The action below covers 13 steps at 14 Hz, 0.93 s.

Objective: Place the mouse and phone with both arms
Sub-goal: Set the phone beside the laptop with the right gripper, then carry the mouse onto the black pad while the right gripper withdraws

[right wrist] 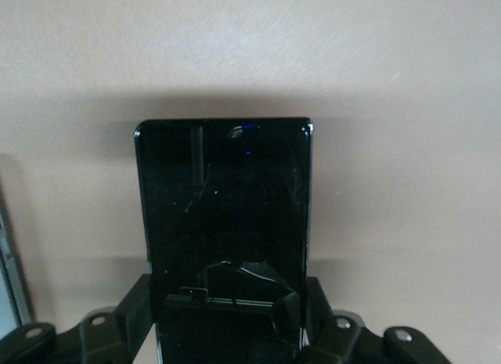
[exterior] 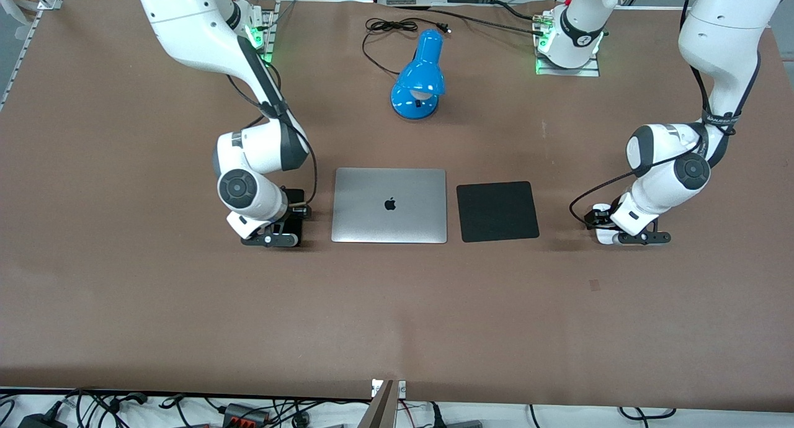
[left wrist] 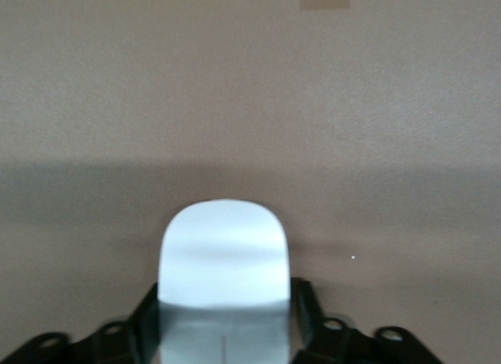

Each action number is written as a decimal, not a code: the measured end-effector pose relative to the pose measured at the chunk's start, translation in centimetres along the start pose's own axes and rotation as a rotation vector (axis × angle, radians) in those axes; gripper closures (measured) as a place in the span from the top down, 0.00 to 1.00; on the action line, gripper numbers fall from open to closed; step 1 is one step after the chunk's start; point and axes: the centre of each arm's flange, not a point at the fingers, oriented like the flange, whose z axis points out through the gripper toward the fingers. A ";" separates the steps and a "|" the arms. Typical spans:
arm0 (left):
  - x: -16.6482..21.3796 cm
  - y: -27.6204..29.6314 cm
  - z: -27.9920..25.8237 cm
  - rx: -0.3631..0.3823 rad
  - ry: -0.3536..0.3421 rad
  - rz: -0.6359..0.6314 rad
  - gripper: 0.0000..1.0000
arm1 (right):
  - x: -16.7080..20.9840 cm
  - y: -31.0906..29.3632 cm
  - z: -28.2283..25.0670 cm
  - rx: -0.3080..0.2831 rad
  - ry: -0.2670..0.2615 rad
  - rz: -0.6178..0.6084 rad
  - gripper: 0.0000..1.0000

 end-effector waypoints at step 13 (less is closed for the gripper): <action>4.4 10.4 -13.2 -0.001 -0.213 0.108 0.62 | 3.9 18.9 -22.6 0.052 0.172 0.321 1.00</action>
